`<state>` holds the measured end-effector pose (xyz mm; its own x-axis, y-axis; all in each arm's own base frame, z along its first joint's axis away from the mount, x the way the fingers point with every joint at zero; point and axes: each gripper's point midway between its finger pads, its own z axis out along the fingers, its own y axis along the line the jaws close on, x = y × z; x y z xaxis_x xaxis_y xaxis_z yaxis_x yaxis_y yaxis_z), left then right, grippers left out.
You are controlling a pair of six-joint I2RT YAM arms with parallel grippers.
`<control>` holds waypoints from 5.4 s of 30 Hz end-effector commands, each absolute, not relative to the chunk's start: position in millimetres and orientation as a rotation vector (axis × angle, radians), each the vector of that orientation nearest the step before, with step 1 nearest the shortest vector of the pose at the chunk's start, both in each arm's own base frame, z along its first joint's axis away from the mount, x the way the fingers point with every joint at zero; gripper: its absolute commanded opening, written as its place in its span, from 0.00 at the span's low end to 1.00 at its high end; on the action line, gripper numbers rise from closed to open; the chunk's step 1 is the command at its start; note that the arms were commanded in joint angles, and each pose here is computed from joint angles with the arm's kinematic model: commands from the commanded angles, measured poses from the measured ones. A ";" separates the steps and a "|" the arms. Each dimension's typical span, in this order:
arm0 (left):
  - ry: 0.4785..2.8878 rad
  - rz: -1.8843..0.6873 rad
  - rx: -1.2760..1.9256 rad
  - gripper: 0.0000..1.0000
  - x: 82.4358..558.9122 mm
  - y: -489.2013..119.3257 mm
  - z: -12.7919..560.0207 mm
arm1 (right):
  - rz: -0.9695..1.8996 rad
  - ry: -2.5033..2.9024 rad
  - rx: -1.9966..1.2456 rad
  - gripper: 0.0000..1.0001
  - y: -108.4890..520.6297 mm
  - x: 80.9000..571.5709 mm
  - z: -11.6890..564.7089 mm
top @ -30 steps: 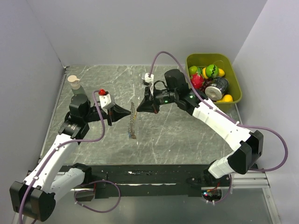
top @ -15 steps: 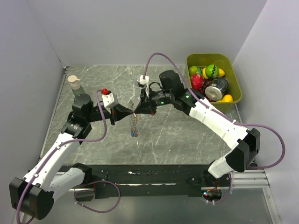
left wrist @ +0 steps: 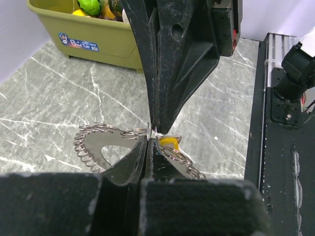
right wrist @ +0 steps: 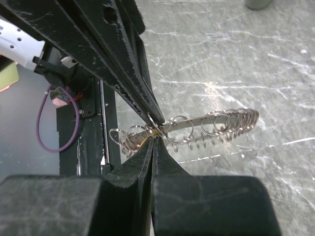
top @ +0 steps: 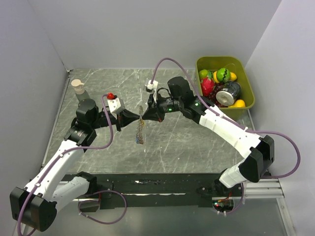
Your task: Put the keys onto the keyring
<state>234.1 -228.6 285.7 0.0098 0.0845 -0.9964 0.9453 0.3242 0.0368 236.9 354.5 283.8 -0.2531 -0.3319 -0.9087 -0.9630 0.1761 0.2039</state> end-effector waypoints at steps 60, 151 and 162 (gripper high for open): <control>1.225 -0.936 1.075 0.01 211.7 -232.8 321.3 | 0.995 1.682 -1.078 0.00 346.6 261.6 305.1; 1.092 -0.973 1.183 0.18 197.1 -251.8 339.2 | 1.241 1.446 -1.333 0.00 336.9 202.7 344.6; 1.237 -0.922 1.213 0.34 213.9 -249.3 322.2 | 1.181 1.504 -1.388 0.00 332.4 207.1 338.4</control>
